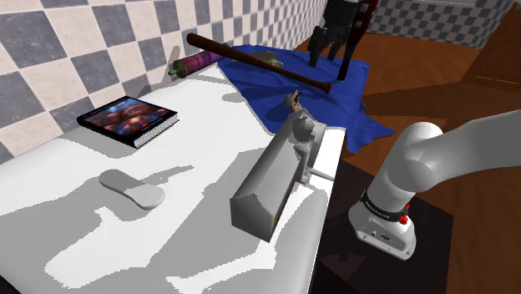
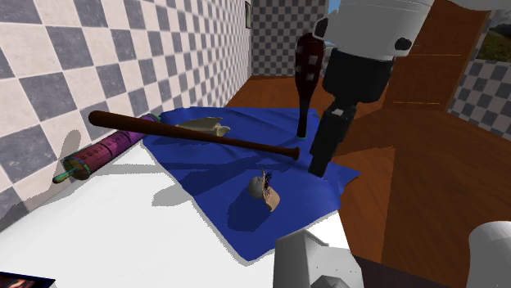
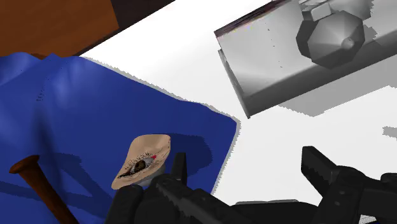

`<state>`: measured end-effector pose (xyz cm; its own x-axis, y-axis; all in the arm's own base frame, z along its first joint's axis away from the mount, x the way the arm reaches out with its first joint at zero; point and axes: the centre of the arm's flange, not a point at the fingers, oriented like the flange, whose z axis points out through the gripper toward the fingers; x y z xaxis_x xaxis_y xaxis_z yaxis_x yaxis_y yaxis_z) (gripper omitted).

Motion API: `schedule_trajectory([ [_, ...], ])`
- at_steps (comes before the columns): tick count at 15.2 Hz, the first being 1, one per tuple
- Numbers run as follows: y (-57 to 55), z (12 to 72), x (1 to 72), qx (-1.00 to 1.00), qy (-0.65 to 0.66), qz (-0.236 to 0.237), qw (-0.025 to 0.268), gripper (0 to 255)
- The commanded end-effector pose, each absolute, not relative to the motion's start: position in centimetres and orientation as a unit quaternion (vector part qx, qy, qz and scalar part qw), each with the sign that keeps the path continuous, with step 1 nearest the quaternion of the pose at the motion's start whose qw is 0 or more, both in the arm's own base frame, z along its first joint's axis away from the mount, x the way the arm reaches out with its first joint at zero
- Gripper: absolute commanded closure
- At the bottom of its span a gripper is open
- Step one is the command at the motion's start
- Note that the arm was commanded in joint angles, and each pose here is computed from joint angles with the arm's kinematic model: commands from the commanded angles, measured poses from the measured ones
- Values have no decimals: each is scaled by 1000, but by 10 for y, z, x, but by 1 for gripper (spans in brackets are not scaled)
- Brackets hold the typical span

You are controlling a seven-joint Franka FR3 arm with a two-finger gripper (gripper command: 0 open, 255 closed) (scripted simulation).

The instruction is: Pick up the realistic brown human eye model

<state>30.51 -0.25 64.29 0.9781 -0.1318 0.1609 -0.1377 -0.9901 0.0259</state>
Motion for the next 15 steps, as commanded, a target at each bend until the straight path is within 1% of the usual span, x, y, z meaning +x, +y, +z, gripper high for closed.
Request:
schedule_trajectory([
  [1, -3, 643, 305, 994, -68, 80, 18, 0],
  [15, -120, 558, 433, 963, -265, 50, -14, 0],
])
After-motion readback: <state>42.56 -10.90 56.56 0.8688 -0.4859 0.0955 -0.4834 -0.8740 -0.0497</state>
